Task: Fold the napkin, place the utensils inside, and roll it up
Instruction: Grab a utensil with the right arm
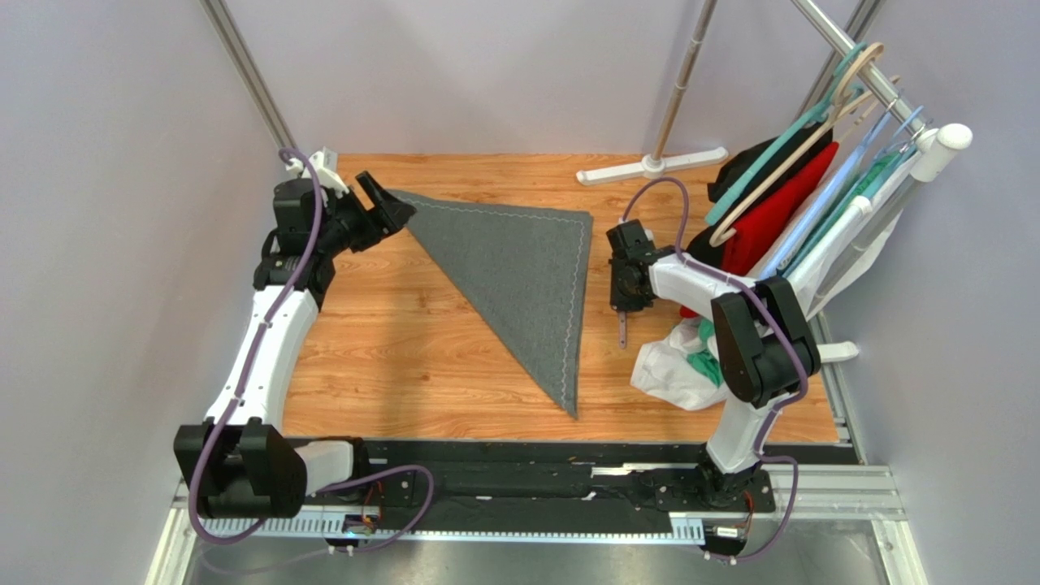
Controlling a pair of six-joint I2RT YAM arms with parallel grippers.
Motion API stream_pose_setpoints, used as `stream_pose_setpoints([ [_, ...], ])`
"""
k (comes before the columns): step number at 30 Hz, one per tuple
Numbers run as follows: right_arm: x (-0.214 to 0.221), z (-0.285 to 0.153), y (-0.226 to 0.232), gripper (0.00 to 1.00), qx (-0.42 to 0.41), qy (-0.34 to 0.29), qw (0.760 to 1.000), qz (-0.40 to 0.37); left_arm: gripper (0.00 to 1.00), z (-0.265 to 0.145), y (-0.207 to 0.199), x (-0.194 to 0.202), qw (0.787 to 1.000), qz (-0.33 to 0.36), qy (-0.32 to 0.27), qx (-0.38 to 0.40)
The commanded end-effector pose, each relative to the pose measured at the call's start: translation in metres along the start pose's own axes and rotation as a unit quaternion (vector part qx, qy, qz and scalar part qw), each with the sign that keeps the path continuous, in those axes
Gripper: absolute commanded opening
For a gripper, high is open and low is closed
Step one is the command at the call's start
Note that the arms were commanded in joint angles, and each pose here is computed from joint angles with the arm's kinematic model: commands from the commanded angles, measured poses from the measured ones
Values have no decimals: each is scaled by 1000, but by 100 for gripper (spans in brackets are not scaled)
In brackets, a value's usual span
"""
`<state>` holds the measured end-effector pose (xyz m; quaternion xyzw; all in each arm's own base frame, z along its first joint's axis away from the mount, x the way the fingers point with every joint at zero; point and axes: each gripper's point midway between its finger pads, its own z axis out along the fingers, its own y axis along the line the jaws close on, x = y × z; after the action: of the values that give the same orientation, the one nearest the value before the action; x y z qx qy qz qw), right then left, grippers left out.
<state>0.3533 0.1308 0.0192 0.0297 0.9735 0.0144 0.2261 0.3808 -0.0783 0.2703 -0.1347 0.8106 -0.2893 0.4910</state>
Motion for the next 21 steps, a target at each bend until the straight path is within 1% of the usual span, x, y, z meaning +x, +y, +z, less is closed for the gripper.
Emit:
stream_pose_setpoints([
  [1, 22, -7, -1, 0, 8, 28, 999, -17, 83, -25, -35, -10, 999, 0, -7, 53],
  [6, -11, -45, 8, 0, -12, -45, 999, -14, 84, -52, -52, -4, 997, 18, 14, 74],
  [9, -23, -61, 11, 0, -23, -70, 997, -14, 84, -66, -55, 1, 996, 44, 30, 73],
  [14, -29, -72, 18, 0, -38, -86, 995, -18, 84, -75, -42, 6, 995, 83, 42, 37],
  [17, -35, -78, 27, 0, -53, -97, 994, -19, 85, -70, -41, 9, 995, 79, 44, 45],
  [21, -43, -84, 52, 0, -82, -106, 990, -36, 85, -63, -41, 15, 994, 71, 61, 55],
])
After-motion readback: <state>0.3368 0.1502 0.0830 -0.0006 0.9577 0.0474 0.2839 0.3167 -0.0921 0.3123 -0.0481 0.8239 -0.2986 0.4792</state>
